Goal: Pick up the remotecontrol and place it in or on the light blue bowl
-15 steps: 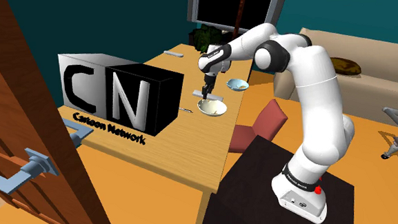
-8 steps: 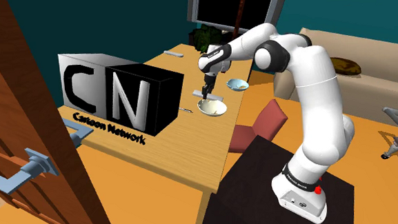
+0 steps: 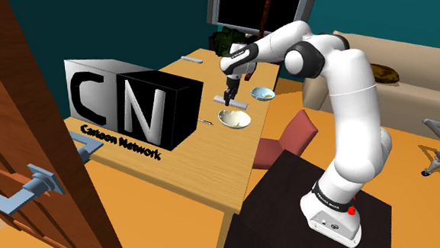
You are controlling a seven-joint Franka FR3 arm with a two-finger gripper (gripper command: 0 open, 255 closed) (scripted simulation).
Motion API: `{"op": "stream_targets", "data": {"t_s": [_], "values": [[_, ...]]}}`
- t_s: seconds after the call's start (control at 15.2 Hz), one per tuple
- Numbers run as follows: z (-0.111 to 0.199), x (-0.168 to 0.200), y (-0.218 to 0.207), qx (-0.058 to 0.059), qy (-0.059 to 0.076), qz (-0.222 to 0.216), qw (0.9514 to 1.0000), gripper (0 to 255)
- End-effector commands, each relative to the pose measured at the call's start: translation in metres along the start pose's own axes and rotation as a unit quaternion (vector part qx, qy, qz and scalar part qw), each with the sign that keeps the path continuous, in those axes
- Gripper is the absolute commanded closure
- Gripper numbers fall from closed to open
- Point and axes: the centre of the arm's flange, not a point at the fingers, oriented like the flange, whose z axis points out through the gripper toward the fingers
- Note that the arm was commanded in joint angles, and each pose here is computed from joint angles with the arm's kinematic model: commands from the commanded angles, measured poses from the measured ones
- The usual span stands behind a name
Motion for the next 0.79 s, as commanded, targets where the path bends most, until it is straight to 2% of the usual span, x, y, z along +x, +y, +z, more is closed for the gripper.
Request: {"op": "stream_targets", "data": {"t_s": [0.0, 0.73], "values": [[-0.012, 0.0, -0.001, 0.0, 0.0, 0.0, 1.0, 255], [-0.07, 0.0, -0.002, 0.0, 0.0, 0.0, 1.0, 255]]}}
